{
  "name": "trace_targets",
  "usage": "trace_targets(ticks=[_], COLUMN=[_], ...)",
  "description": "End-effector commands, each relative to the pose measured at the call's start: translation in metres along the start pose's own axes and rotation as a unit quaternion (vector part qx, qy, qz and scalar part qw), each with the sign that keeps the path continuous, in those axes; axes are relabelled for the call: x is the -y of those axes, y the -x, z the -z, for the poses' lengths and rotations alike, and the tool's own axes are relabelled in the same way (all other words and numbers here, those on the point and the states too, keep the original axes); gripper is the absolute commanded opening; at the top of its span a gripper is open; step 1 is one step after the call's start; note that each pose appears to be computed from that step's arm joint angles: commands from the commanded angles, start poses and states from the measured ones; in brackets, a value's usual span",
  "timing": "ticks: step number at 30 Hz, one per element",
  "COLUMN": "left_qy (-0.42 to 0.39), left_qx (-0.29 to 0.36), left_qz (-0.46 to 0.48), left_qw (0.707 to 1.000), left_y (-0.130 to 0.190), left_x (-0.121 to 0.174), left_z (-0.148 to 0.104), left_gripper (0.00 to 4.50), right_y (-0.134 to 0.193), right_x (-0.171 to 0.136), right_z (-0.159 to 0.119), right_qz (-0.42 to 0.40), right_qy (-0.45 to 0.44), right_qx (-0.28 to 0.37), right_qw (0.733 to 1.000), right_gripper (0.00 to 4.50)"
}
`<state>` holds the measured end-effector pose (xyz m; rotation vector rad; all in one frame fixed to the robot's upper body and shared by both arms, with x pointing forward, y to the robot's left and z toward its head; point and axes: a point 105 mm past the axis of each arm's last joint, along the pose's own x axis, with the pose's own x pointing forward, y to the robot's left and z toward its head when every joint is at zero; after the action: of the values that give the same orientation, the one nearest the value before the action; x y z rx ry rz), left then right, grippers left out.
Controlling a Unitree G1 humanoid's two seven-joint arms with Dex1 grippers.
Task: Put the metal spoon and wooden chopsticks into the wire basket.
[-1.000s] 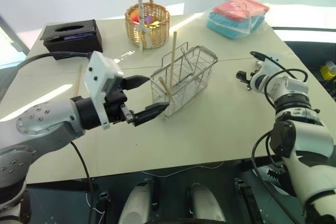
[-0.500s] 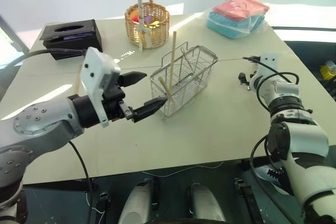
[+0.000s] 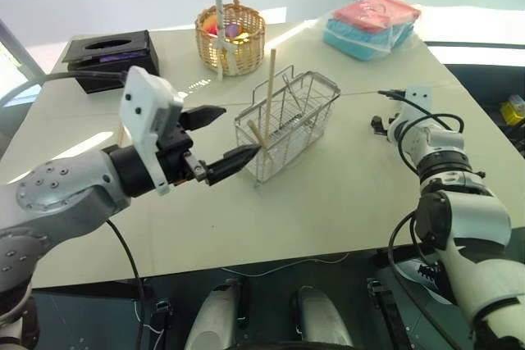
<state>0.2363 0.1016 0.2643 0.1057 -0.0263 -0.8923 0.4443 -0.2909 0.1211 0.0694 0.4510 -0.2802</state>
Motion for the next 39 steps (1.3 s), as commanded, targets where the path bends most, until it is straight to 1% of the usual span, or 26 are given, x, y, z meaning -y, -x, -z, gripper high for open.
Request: trace_targets(ticks=[1,8,15,24,31,39], left_qy=[-0.019,-0.018,-0.018,-0.012,-0.008,-0.007], left_qx=[0.023,0.031,0.039,0.045,0.047,0.051], left_qz=[0.002,-0.002,-0.011,-0.022,-0.028,-0.032], left_qw=[1.000,0.999,0.999,0.999,0.998,0.998], left_y=[0.002,0.001,0.001,0.004,0.006,0.006], left_x=[0.005,0.005,0.003,0.000,0.000,0.000], left_z=[-0.011,-0.012,-0.015,-0.013,-0.012,-0.012], left_gripper=[4.47,4.47,4.47,4.47,4.47,4.47], right_y=[0.005,0.006,0.007,0.006,0.008,0.009], right_x=[0.010,0.017,0.018,0.012,0.010,0.005], right_z=[-0.020,-0.023,-0.025,-0.017,-0.021,-0.018], right_qz=[0.012,0.027,0.026,0.011,-0.002,-0.012], right_qy=[-0.005,0.009,0.010,0.002,-0.007,-0.018], right_qx=[0.028,0.028,0.025,-0.001,-0.011,-0.025], right_qw=[1.000,0.999,0.999,1.000,1.000,0.999], right_gripper=[4.35,4.35,4.35,4.35,4.35,4.35])
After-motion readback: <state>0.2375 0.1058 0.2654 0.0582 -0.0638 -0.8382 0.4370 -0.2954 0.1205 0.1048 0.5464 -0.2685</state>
